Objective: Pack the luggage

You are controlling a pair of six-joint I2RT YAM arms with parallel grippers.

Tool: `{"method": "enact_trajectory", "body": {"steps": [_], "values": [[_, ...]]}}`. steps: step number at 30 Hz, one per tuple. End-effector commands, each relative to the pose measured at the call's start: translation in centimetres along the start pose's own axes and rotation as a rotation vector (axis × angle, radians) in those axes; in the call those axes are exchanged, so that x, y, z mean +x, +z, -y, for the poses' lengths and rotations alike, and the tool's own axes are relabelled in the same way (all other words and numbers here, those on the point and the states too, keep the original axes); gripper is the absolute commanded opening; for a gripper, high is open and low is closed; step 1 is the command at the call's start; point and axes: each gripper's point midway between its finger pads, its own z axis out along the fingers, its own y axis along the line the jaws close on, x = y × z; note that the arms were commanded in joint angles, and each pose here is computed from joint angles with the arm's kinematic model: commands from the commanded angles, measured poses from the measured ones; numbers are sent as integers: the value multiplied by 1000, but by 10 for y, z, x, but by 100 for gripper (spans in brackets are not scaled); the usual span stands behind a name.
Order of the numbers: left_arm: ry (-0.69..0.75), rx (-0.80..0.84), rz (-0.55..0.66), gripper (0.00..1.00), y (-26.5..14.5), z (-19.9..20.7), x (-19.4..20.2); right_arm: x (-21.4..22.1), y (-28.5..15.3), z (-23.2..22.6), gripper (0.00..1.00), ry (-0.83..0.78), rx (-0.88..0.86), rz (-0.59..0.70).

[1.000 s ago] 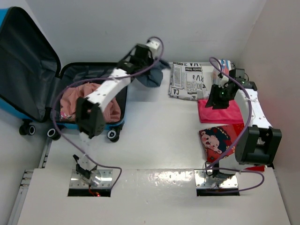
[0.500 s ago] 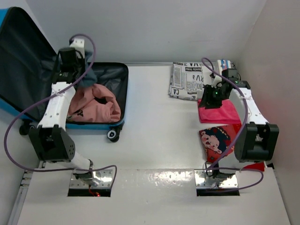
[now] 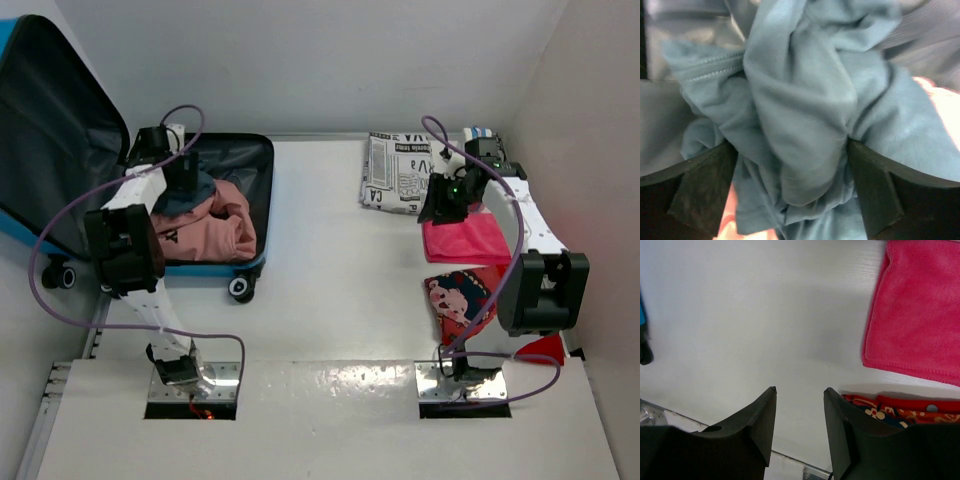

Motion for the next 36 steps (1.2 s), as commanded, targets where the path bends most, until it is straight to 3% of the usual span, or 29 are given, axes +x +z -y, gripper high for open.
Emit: {"method": "enact_trajectory", "body": {"steps": [1, 5, 9, 13, 15, 16, 17, 18, 19, 24, 28, 30, 31, 36], "values": [[-33, 57, 276, 100, -68, 12, -93, -12, -14, 0, 44, -28, 15, 61], [-45, 135, 557, 100, -182, 37, -174, -8, -22, -1, 47, -36, 11, 94], [-35, 327, 663, 100, -260, 102, -206, -10, -29, 0, 47, -7, -3, 172], [-39, 703, 585, 100, -292, 227, -186, -13, -30, 2, 47, 7, -14, 223], [-71, 868, 427, 100, -280, 288, -154, -14, -30, 5, 38, 15, -2, 231], [-62, 980, 317, 100, -285, 344, -126, -18, -28, 7, 23, 13, 8, 241], [-91, 984, 294, 100, -275, 353, -125, -17, -27, 9, 23, 22, 19, 240], [-107, 1063, 267, 100, -287, 381, -119, -20, -24, 15, 13, 41, 44, 257], [-91, 1072, 235, 100, -281, 394, -109, -23, -25, 15, 9, 37, 43, 267], [-212, 1098, 168, 100, -254, 459, -112, -37, -18, 47, 4, 45, 202, 307], [-334, 1008, 40, 100, -203, 494, -90, -51, -12, 63, 4, 39, 289, 314], [-380, 968, -29, 100, -180, 503, -71, -57, -9, 65, 14, 31, 312, 322], [-398, 968, -59, 100, -178, 510, -64, -58, 0, 68, 25, 34, 313, 299], [-454, 966, -124, 100, -146, 524, -41, -66, 18, 67, 47, 61, 260, 270]]}}
